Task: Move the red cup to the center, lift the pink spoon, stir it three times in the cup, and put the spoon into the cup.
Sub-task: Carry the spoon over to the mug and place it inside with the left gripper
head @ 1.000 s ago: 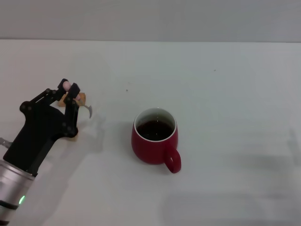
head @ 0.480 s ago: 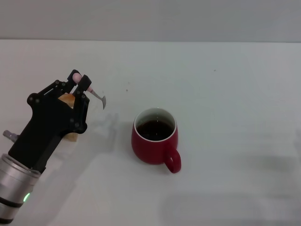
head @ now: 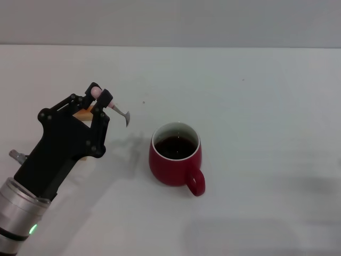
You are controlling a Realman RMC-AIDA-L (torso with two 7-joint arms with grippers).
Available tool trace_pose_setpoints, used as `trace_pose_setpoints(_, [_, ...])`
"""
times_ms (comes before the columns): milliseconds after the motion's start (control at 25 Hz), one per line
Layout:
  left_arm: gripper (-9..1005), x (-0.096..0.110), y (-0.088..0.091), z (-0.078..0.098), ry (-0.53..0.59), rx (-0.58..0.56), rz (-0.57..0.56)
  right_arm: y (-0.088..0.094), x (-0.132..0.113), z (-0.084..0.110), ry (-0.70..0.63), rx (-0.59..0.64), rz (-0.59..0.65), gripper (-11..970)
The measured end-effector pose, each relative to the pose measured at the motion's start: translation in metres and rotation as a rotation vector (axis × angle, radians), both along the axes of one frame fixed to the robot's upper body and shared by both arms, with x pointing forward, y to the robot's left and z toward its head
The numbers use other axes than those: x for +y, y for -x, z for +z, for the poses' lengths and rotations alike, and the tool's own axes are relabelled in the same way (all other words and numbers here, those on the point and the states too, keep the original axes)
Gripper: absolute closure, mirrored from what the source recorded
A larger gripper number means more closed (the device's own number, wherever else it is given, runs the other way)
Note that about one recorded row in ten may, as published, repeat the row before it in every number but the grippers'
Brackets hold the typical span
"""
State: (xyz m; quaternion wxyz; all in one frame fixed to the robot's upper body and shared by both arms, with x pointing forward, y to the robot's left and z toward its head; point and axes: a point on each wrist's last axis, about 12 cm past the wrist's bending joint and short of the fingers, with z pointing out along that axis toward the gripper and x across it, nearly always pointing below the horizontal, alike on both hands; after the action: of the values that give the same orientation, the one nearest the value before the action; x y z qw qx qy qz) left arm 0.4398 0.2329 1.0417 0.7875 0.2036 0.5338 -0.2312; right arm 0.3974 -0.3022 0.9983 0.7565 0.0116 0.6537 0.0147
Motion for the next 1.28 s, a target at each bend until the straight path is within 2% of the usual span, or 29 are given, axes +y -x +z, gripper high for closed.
trace_pose_setpoints(680, [850,-0.008,0.002,0.007,0.025,-0.048,-0.079,0.0,-0.015,-0.003,0.03,0.03,-0.068,222])
trace_pose_setpoints(1280, [850,-0.015,0.007,0.005,0.046,-0.025,-0.134,0.002,-0.025,-0.003,0.04,0.028,-0.121,222])
